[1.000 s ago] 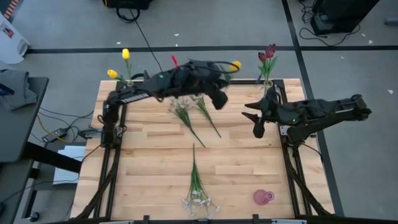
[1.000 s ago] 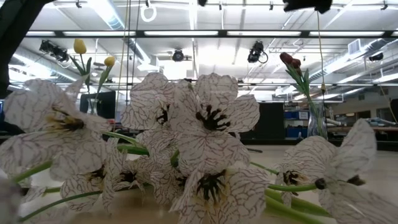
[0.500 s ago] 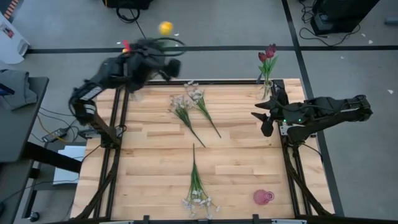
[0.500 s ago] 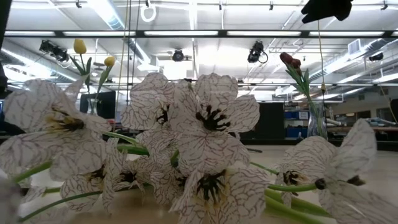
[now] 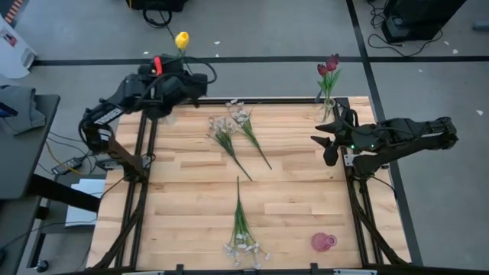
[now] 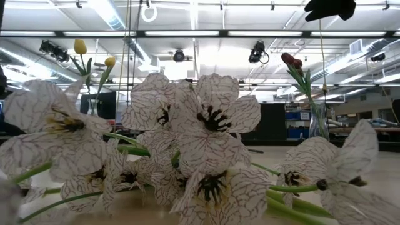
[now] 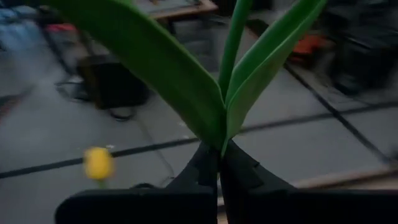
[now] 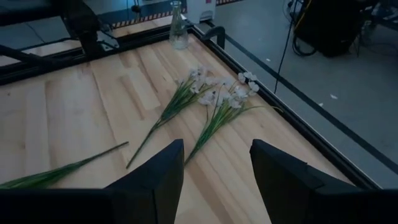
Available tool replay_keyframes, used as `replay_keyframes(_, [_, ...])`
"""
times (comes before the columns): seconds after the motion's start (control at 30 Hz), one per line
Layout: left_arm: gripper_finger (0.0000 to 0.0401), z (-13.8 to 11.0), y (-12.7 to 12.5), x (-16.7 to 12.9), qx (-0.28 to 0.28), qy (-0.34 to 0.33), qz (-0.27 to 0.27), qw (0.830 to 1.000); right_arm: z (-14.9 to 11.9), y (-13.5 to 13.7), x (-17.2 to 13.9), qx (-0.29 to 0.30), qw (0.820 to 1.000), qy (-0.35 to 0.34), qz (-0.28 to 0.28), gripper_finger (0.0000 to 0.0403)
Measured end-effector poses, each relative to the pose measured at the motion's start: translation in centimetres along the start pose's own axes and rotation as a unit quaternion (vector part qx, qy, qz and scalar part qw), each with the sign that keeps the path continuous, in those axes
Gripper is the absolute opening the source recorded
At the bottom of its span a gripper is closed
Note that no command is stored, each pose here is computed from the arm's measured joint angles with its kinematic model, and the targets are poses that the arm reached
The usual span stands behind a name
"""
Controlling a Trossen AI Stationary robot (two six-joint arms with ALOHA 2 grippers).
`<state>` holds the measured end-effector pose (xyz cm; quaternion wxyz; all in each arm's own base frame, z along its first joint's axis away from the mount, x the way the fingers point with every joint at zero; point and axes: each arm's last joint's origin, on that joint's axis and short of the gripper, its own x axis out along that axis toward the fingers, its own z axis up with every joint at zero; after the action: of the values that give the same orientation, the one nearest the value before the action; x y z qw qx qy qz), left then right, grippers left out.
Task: Sort flowers into vase by color
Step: Put the yellow flower into the left transparent vase
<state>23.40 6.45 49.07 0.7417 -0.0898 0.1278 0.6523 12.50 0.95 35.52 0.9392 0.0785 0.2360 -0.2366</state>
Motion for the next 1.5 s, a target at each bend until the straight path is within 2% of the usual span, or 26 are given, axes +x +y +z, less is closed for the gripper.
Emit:
replay_keyframes(0.07, [0.0005, -0.5, -1.2, 0.0, 0.02, 0.012, -0.053, 0.998, 0.0, 0.0, 0.0, 0.0, 1.0, 0.001, 0.005, 0.0197])
replay_keyframes(0.13, [0.0003, -0.7, -2.7, -0.1, 0.037, 0.019, -0.154, 0.987, 0.0, 0.0, -0.1, 0.001, 1.0, 0.0, 0.005, 0.0197])
replay_keyframes(0.23, [0.0003, -1.0, -4.8, -0.1, 0.032, -0.013, -0.332, 0.943, 0.0, -0.1, -0.1, 0.001, 1.0, -0.002, 0.002, 0.0197])
replay_keyframes(0.27, [0.0003, -1.1, -5.0, 0.1, 0.023, -0.027, -0.364, 0.931, 0.0, -0.1, -0.1, 0.002, 1.0, -0.003, 0.001, 0.0197])
replay_keyframes(0.3, [0.0003, -1.5, -4.9, 0.4, 0.019, -0.034, -0.368, 0.929, 0.1, 0.0, -0.1, 0.006, 1.0, -0.004, 0.002, 0.0197])
replay_keyframes(0.4, [0.0003, -2.9, -3.7, 1.9, -0.003, -0.024, -0.316, 0.948, 0.2, 0.0, -0.1, 0.019, 1.0, -0.008, 0.004, 0.0197])
replay_keyframes(0.5, [0.0003, -4.7, -1.9, 3.1, 0.002, -0.013, -0.262, 0.965, 0.2, 0.0, -0.1, 0.025, 1.0, -0.012, 0.002, 0.0197])
replay_keyframes(0.6, [0.0003, -5.9, 0.9, 3.8, -0.019, -0.028, -0.225, 0.974, 0.2, -0.1, -0.1, 0.026, 1.0, -0.015, -0.006, 0.0196])
replay_keyframes(0.7, [0.0003, -6.7, 4.4, 3.8, -0.064, -0.065, -0.176, 0.98, 0.2, -0.1, -0.1, 0.026, 0.999, -0.019, -0.015, 0.0197])
replay_keyframes(0.87, [0.0003, -7.8, 8.6, 3.5, -0.099, -0.12, -0.133, 0.979, 0.4, -0.2, 0.0, 0.035, 0.999, -0.023, -0.022, 0.0196])
replay_keyframes(0.93, [0.0003, -8.2, 9.3, 3.5, -0.095, -0.128, -0.107, 0.981, 0.5, -0.4, 0.1, 0.047, 0.998, -0.025, -0.027, 0.0196])
replay_keyframes(1.07, [0.0003, -9.1, 9.5, 4.0, -0.046, -0.124, -0.041, 0.99, 0.6, -0.6, 0.2, 0.054, 0.997, -0.027, -0.039, 0.0197])
replay_keyframes(1.17, [0.0003, -9.6, 9.0, 4.5, -0.014, -0.113, -0.022, 0.993, 0.6, -0.9, 0.3, 0.058, 0.997, -0.028, -0.048, 0.0196])
replay_keyframes(1.3, [0.0003, -10.8, 9.1, 5.0, 0.025, -0.082, 0.032, 0.996, 0.7, -1.1, 0.4, 0.06, 0.996, -0.032, -0.064, 0.0195])
replay_keyframes(1.5, [0.0003, -11.7, 9.6, 5.1, 0.032, -0.061, 0.074, 0.995, 0.7, -1.3, 0.5, 0.054, 0.995, -0.032, -0.073, 0.0195])
